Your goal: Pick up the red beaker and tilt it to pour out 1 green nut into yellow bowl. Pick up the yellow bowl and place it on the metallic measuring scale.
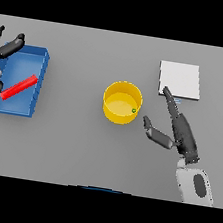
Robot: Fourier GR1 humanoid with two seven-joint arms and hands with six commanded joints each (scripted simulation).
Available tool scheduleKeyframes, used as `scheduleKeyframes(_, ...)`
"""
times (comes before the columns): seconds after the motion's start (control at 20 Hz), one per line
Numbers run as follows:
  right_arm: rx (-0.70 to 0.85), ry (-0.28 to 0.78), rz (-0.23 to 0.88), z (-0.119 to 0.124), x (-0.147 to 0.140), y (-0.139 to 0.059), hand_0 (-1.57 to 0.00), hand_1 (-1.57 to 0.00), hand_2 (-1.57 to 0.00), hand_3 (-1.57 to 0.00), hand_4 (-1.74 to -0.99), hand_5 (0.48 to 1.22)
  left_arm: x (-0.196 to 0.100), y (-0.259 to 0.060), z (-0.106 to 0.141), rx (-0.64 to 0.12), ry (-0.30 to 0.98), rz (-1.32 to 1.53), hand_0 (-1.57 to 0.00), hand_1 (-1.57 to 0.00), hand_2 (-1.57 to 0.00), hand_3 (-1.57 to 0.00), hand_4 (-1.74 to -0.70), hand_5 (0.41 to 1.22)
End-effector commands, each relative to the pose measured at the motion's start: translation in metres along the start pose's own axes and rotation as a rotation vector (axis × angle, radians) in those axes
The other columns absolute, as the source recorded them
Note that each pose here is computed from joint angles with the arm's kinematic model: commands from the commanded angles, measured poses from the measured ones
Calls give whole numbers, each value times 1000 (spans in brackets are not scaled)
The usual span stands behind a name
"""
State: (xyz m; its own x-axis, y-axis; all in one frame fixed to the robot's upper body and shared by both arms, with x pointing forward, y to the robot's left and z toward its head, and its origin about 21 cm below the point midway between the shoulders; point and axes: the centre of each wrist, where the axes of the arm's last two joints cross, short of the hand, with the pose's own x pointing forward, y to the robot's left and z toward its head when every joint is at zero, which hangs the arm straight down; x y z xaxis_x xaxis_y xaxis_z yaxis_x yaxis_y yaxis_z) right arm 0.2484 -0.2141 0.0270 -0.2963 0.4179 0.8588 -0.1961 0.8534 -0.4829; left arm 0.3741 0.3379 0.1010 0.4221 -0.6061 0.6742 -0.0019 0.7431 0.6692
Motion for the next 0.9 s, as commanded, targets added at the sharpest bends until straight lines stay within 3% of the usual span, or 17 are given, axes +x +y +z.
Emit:
scheduleKeyframes(0.0,47,-1,47,-3,0,-3,1,1,1,1,-1172,728,1,0,-1,-2,-6,3,-17,-15,-14,-12,-713,683)
scheduleKeyframes(0.1,150,3,207,-17,7,-11,1,1,1,1,-1204,708,5,-1,-3,-3,-25,16,-11,-9,-9,-7,-719,670)
scheduleKeyframes(0.3,426,-139,567,-50,28,-6,1,1,1,1,-1233,703,4,-5,-6,-18,-35,17,-4,-3,-3,-2,-716,667)
scheduleKeyframes(0.5,606,-189,759,-74,37,1,1,1,1,1,-1216,706,4,-2,-3,-24,-31,21,-1,-1,-1,0,-713,680)
scheduleKeyframes(0.7,732,-224,852,-89,38,8,1,1,1,1,-1215,704,1,-4,-4,-32,-30,35,0,0,0,0,-720,687)
scheduleKeyframes(0.85,813,-193,935,-102,36,23,1,1,1,1,-1223,704,0,2,-4,-28,-33,41,1,1,1,1,-722,688)
